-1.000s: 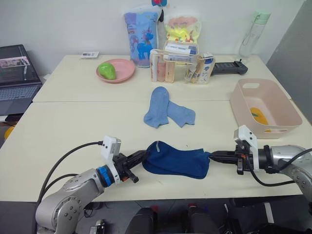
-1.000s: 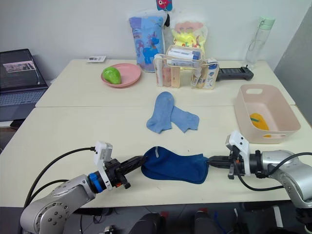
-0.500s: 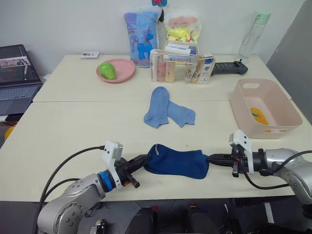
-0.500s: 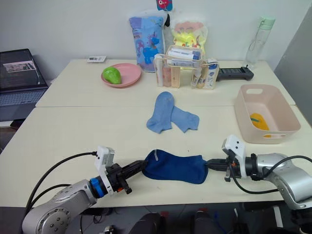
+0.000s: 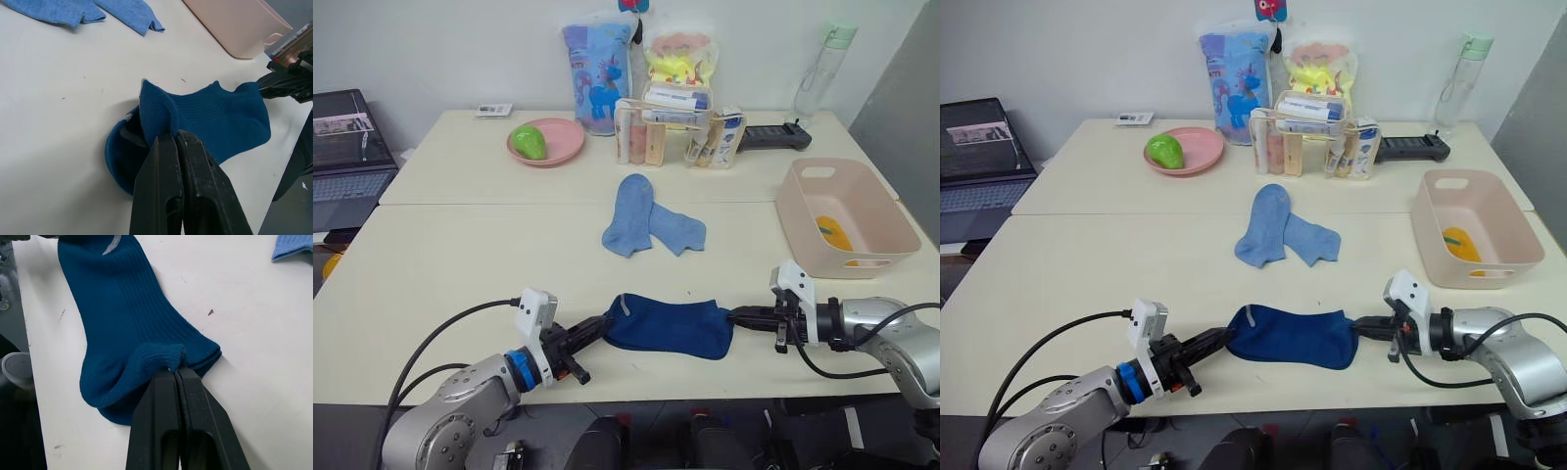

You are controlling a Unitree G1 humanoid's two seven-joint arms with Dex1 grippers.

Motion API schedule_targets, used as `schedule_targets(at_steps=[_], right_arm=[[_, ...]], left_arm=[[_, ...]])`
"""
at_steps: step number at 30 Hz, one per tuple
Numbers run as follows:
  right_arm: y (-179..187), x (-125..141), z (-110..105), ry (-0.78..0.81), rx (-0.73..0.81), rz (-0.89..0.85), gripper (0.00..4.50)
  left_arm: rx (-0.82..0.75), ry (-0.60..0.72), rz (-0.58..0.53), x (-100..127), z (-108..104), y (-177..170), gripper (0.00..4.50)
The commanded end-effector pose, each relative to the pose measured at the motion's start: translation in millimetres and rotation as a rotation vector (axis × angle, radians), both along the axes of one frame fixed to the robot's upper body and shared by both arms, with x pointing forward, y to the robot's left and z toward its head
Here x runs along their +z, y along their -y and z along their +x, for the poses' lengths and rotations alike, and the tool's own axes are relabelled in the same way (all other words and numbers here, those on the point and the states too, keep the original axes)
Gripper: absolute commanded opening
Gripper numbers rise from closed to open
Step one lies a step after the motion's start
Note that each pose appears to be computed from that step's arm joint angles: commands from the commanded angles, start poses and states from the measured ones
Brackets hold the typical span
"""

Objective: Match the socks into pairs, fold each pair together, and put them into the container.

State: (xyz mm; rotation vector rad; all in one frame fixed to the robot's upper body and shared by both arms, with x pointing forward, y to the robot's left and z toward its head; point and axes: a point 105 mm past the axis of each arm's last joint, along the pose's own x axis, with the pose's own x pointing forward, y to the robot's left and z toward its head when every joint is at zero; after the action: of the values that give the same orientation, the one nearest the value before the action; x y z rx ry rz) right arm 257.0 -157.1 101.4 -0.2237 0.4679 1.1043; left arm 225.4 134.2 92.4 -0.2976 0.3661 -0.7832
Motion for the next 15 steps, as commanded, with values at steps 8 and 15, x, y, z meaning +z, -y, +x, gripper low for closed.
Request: schedule_targets(at_steps=[8, 15], right_arm=[[8.7, 10.5, -4.9, 0.038, -0.007, -0.006, 1.33], [1.1, 45.8, -6.2, 0.115, 0.009, 0.051, 3.01]], left_arm=[[-0.024, 0.017, 0.044, 4.1, -6.5, -14.0, 1.26], [-0.083, 0.177, 0.17, 37.0, 15.1, -38.5, 3.43]])
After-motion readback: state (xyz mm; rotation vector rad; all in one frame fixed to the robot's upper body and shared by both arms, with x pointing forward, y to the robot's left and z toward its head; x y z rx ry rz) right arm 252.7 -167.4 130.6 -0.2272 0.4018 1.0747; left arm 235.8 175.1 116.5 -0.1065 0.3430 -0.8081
